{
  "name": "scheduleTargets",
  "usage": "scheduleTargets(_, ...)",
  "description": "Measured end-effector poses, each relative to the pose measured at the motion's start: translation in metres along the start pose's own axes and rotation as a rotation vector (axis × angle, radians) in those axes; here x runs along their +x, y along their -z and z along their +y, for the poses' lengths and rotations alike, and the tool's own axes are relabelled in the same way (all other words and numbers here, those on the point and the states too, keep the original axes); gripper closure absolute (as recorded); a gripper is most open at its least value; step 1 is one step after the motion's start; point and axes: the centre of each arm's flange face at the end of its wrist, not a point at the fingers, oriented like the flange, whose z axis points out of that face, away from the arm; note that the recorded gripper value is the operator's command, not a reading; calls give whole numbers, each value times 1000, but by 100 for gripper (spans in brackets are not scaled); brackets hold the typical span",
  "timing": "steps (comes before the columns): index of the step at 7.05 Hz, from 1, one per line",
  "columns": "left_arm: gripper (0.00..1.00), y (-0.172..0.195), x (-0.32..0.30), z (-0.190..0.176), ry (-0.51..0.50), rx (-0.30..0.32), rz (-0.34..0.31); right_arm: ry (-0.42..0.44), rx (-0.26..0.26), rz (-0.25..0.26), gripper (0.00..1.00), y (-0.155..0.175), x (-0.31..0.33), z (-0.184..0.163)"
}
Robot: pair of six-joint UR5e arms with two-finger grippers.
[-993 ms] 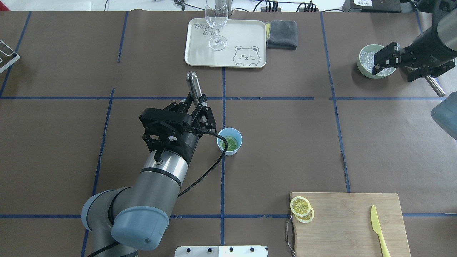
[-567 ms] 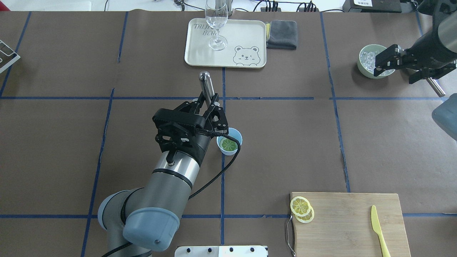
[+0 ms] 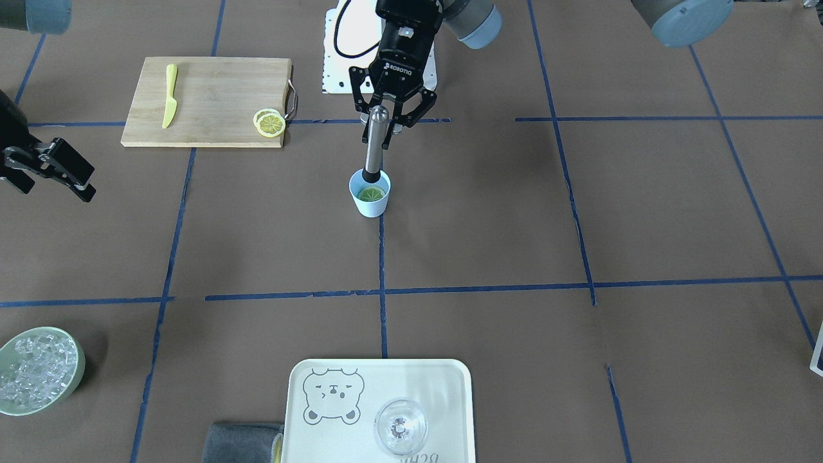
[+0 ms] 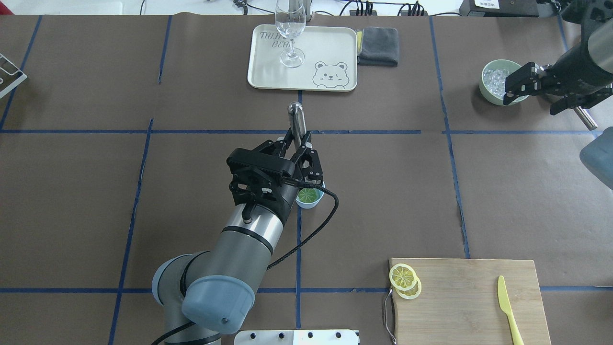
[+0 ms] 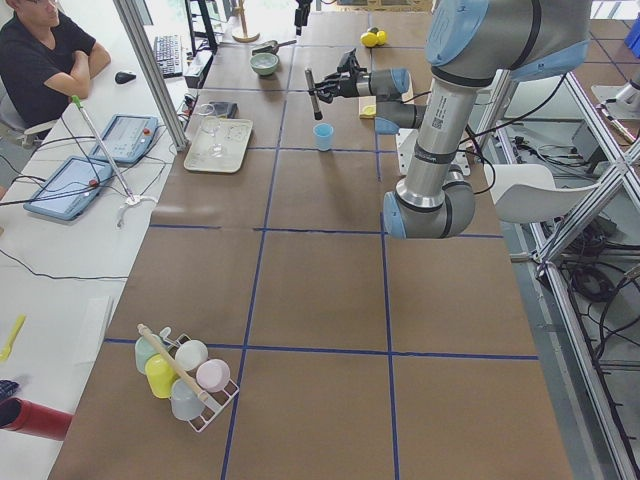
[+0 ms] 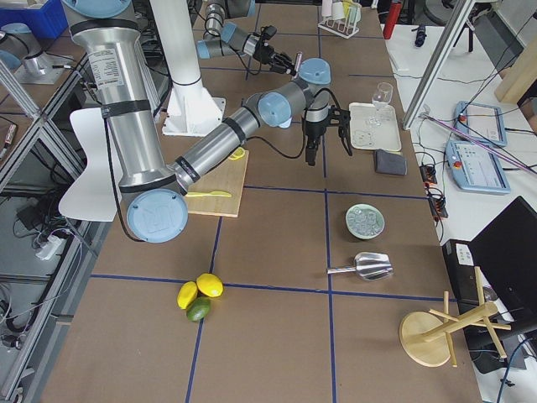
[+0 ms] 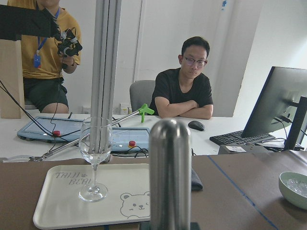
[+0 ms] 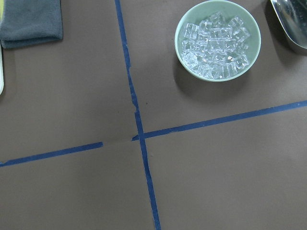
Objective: Squeeze lemon into cup
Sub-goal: 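Lower the metal rod into the blue cup and stir with the left gripper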
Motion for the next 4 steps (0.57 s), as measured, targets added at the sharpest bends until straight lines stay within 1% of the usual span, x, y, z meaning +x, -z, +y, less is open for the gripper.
scheduleTargets(4, 100, -14, -1, 24, -41, -18, -23, -7, -2, 9, 0, -4, 4, -2)
